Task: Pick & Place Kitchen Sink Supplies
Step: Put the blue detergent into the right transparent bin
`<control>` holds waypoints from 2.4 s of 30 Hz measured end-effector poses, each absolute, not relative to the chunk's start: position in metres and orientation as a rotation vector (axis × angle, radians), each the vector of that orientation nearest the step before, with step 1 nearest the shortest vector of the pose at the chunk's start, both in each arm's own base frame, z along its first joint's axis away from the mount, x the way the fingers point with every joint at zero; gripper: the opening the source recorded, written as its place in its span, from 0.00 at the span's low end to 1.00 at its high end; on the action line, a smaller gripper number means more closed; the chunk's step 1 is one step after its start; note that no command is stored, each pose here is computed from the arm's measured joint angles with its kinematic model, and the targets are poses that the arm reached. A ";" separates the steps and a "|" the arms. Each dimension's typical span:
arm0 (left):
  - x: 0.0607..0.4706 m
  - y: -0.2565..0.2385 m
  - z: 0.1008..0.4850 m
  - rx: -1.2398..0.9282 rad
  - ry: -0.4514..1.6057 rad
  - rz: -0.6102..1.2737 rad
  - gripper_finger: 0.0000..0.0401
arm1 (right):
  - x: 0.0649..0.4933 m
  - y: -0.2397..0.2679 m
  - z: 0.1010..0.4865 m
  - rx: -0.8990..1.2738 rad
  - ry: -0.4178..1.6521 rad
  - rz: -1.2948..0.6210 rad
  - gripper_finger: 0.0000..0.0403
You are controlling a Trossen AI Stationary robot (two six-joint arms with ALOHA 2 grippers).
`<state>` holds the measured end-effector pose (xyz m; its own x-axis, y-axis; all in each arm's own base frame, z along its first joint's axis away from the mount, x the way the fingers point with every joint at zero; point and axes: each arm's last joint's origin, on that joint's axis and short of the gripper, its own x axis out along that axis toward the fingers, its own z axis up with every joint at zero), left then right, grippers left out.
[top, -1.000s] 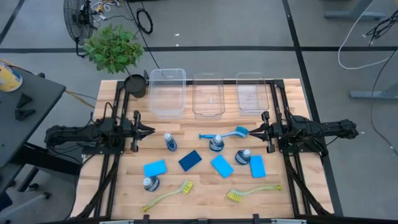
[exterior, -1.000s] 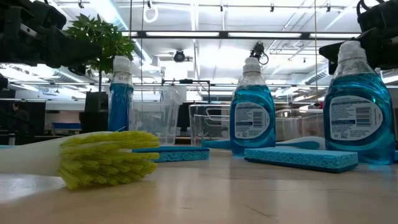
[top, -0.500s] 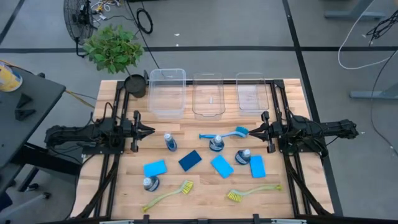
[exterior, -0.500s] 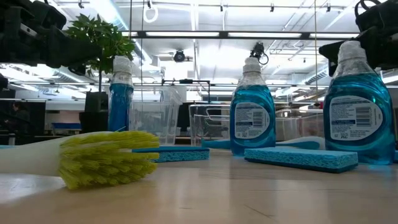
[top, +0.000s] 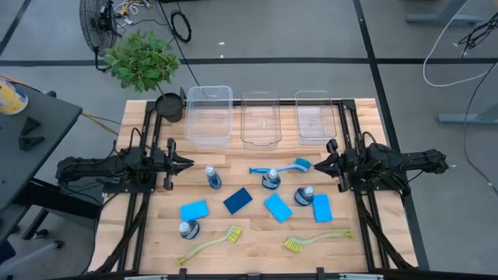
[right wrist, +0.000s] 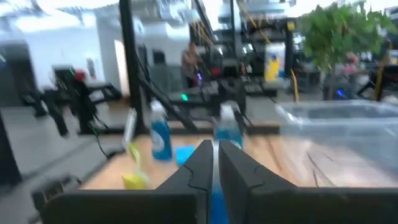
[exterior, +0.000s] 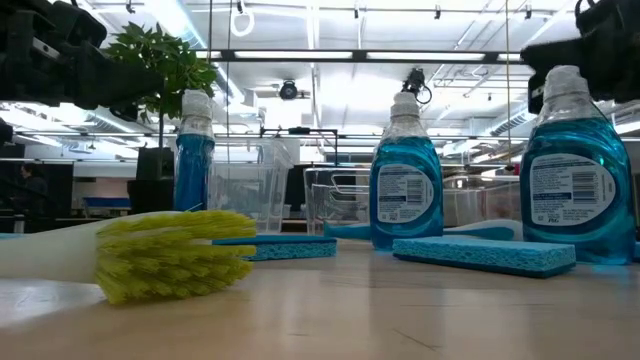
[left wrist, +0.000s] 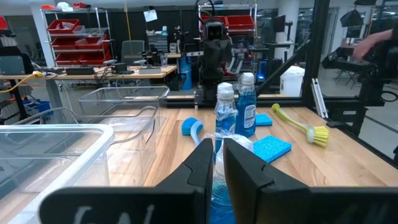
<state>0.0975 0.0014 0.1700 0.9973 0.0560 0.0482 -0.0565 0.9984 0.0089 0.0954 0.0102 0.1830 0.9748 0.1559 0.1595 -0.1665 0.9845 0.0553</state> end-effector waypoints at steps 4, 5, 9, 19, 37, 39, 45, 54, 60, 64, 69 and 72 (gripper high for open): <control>0.098 0.001 0.170 0.010 -0.048 0.057 0.11 | 0.093 0.011 0.192 0.188 -0.239 0.216 0.08; 0.098 0.001 0.170 0.010 -0.048 0.057 0.11 | 0.093 0.011 0.194 0.218 -0.252 0.230 0.08; 0.098 0.001 0.170 0.010 -0.048 0.057 0.11 | 0.092 0.011 0.200 0.278 -0.255 0.240 0.08; 0.098 0.001 0.170 0.010 -0.048 0.056 0.11 | 0.100 0.011 0.225 0.277 -0.208 0.203 0.08; 0.098 0.001 0.170 0.010 -0.048 0.056 0.11 | 0.102 0.007 0.322 0.168 -0.173 0.050 0.08; 0.098 0.001 0.170 0.010 -0.048 0.056 0.11 | 0.101 0.007 0.334 0.145 -0.170 0.048 0.08; 0.098 0.001 0.170 0.010 -0.048 0.056 0.11 | 0.095 0.007 0.370 0.093 -0.168 0.044 0.08; 0.098 0.001 0.170 0.010 -0.048 0.056 0.11 | 0.086 0.006 0.415 0.067 -0.200 0.044 0.08; 0.098 0.001 0.170 0.010 -0.048 0.056 0.11 | 0.081 0.005 0.433 -0.008 -0.227 0.004 0.08; 0.097 0.001 0.170 0.010 -0.048 0.056 0.11 | 0.079 0.003 0.437 -0.041 -0.191 -0.057 0.08; 0.098 0.001 0.170 0.010 -0.048 0.056 0.11 | 0.080 0.001 0.432 -0.050 -0.138 -0.081 0.08; 0.098 0.001 0.170 0.010 -0.048 0.056 0.11 | 0.080 0.001 0.428 -0.044 -0.102 -0.086 0.08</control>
